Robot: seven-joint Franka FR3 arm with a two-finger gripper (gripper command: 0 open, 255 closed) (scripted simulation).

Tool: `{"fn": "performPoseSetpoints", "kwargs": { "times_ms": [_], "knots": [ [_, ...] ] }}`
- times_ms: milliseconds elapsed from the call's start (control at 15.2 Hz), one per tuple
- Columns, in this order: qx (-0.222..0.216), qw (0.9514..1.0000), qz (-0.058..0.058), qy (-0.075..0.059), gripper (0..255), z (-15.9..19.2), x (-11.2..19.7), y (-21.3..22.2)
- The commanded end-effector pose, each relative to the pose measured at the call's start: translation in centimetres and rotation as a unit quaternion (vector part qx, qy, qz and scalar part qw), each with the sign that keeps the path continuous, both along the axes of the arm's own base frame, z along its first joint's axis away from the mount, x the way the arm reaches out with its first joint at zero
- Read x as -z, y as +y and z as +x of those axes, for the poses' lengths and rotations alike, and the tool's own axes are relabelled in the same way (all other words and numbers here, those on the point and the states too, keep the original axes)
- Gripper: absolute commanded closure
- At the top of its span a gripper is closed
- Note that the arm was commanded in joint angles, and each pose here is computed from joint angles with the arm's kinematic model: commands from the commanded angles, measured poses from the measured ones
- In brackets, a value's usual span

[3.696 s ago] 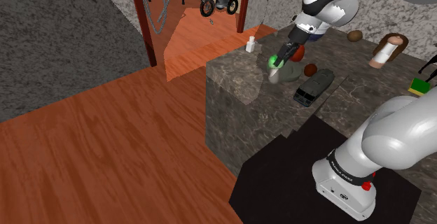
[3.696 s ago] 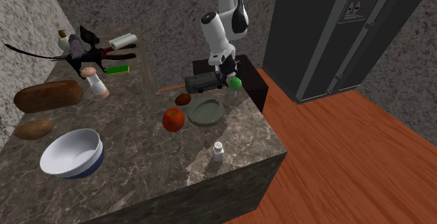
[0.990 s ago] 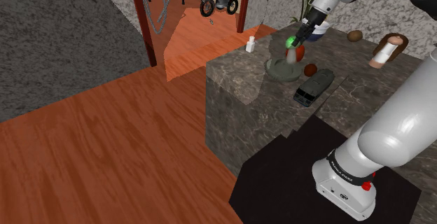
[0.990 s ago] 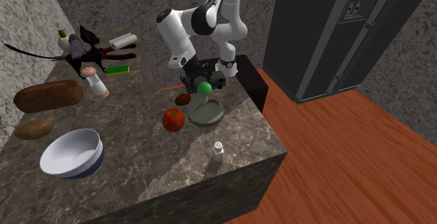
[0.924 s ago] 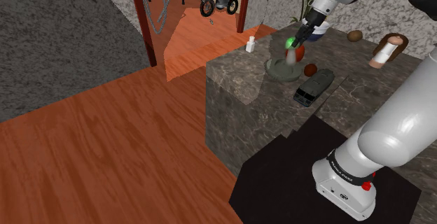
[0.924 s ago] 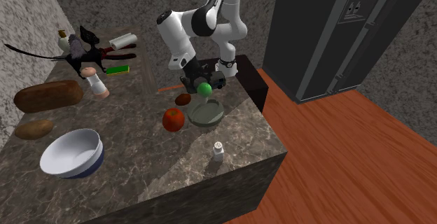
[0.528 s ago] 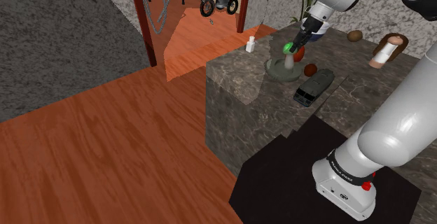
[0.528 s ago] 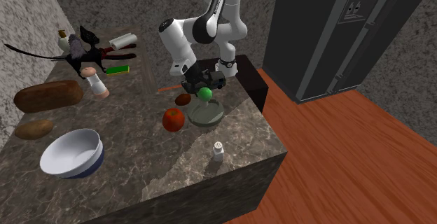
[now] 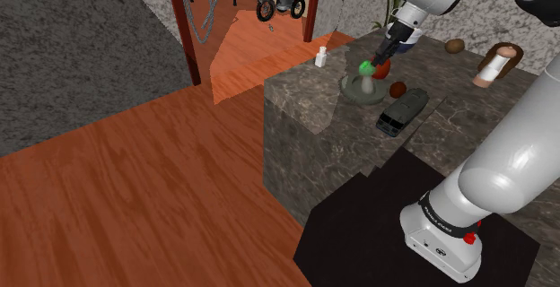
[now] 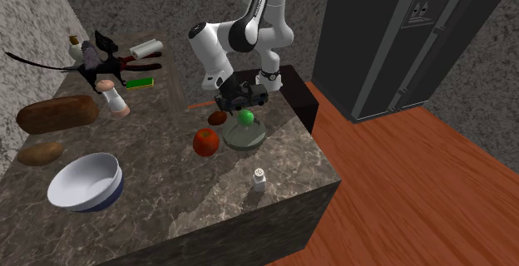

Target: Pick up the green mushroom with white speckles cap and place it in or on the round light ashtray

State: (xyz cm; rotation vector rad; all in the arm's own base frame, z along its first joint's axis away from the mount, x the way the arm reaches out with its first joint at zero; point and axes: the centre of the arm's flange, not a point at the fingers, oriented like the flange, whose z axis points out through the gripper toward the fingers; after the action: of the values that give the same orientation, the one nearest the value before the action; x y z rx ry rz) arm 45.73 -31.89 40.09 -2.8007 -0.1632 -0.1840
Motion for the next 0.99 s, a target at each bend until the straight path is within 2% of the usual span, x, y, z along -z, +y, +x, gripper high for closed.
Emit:
{"fn": "performPoseSetpoints", "kwargs": {
  "times_ms": [0,198,462,924],
  "knots": [
    [0.0,1.0,0.0,0.0,0,0.0,0.0,0.0],
    [0.0,1.0,0.0,0.0,0,0.0,0.0,0.0],
    [0.0,1.0,0.0,0.0,0,-0.5,-4.7,-1.7],
    [0.0,1.0,0.0,0.0,0,-0.5,-4.7,-1.7]
  ]
}}
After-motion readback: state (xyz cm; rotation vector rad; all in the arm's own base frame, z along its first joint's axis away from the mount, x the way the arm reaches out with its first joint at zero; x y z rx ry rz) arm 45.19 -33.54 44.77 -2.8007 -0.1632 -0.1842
